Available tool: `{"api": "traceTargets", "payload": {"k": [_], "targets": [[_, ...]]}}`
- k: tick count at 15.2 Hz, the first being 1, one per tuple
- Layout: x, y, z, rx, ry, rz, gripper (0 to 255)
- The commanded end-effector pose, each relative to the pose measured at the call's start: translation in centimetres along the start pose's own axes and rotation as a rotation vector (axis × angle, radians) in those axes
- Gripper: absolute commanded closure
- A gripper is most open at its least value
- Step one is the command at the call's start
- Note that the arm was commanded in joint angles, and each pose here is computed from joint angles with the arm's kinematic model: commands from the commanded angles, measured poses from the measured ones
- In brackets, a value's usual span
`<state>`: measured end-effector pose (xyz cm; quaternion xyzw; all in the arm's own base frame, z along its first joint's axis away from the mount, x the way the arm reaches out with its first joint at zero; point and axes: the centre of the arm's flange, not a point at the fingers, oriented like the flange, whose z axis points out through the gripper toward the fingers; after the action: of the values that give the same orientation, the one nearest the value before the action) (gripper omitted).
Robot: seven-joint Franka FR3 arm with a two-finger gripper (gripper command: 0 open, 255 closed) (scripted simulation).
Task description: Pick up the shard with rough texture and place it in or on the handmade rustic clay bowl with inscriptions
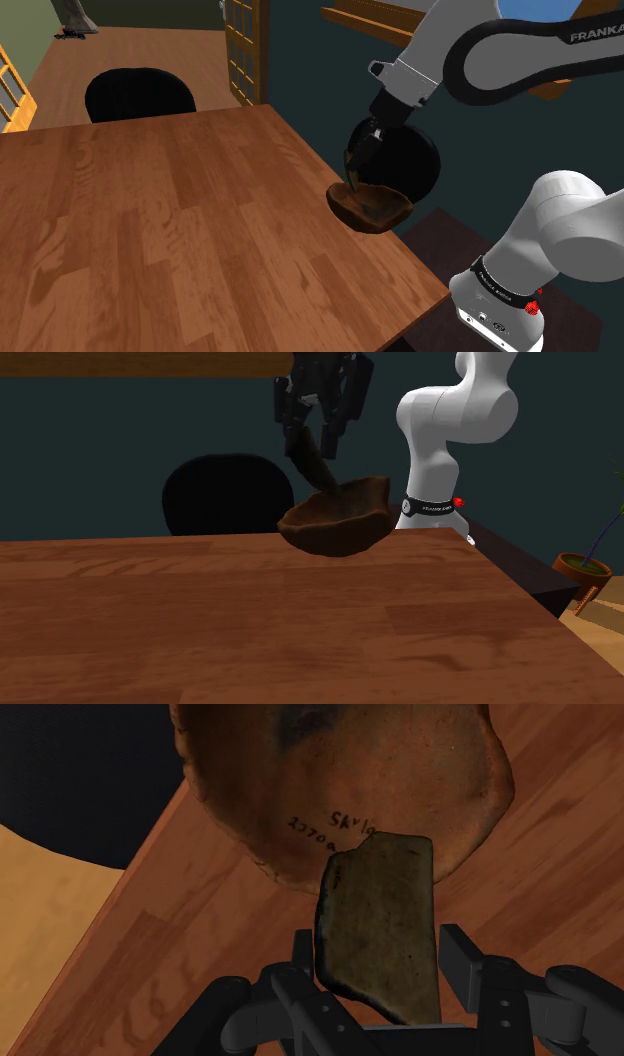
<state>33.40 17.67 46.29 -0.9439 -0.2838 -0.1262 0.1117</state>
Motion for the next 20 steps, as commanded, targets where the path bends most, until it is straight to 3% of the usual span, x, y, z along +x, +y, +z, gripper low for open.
{"api": "traceTargets", "payload": {"k": [1,9,14,20], "targets": [[0.3,-0.1,-1.0,0.000,-0.001,0.000,255],[1.5,-0.7,-4.8,0.000,-0.001,0.000,255],[-3.8,-1.3,-7.9,0.000,-0.001,0.000,255],[-4.8,-0.9,-5.0,0.000,-0.001,0.000,255]]}}
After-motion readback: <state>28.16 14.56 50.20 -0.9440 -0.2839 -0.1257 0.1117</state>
